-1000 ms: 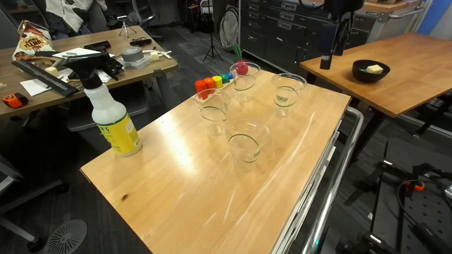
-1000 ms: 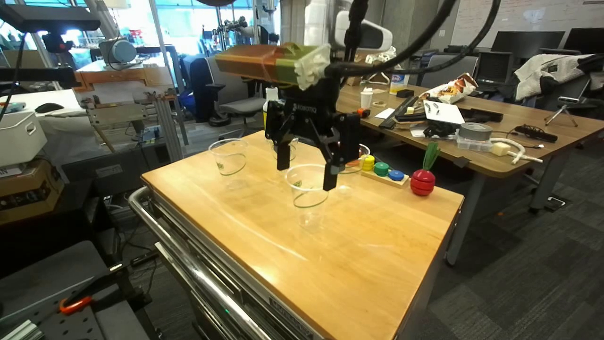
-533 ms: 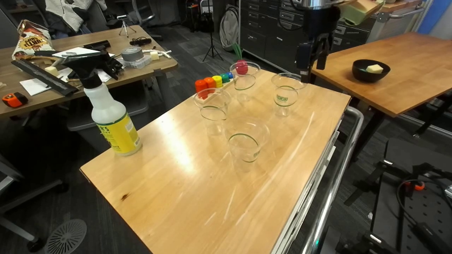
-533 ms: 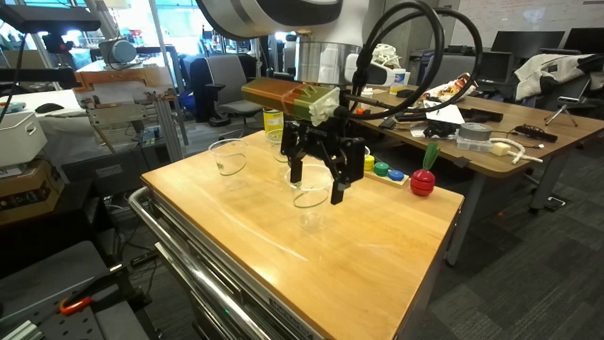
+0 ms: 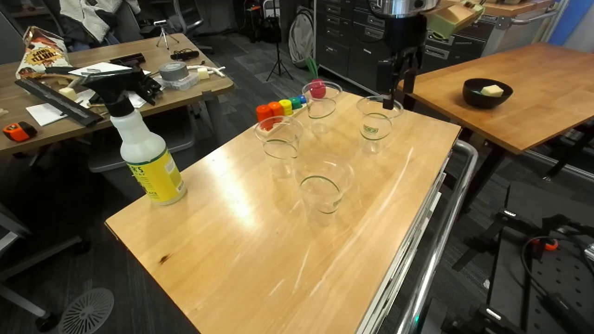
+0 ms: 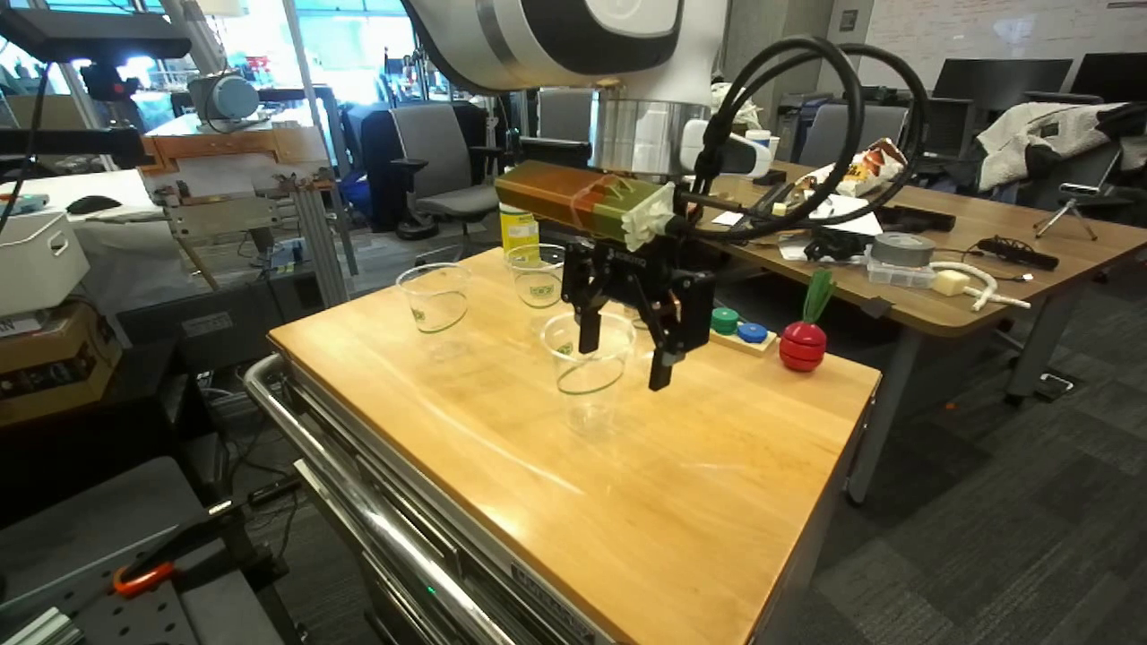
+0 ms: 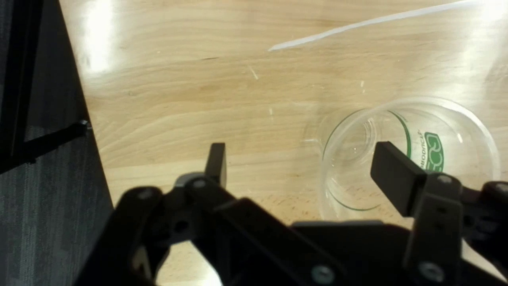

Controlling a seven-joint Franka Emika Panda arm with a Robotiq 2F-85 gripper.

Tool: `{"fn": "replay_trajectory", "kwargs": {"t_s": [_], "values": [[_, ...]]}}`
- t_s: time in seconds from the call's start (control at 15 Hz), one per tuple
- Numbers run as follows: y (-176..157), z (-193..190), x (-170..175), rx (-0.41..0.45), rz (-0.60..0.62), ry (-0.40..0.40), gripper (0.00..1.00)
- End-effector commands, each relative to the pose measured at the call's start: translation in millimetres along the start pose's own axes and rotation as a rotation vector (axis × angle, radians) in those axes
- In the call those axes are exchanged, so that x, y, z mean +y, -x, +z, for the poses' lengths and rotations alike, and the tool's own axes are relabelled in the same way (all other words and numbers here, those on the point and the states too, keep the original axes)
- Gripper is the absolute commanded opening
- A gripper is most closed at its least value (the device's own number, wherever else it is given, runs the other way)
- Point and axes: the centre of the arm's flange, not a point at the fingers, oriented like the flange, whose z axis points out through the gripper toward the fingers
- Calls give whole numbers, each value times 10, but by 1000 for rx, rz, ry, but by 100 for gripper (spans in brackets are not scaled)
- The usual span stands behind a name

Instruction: Pick up all the cups on the table and stack them up together.

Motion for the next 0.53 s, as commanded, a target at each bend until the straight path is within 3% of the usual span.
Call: {"fn": "replay_trajectory", "kwargs": {"t_s": [0.0,0.2,0.47], "values": [[-143,165,-8,-37,-2,-27,60],[-165,184,-53,-52,11,-47,37],[-217,-77,-138,-32,-8,-46,6]]}}
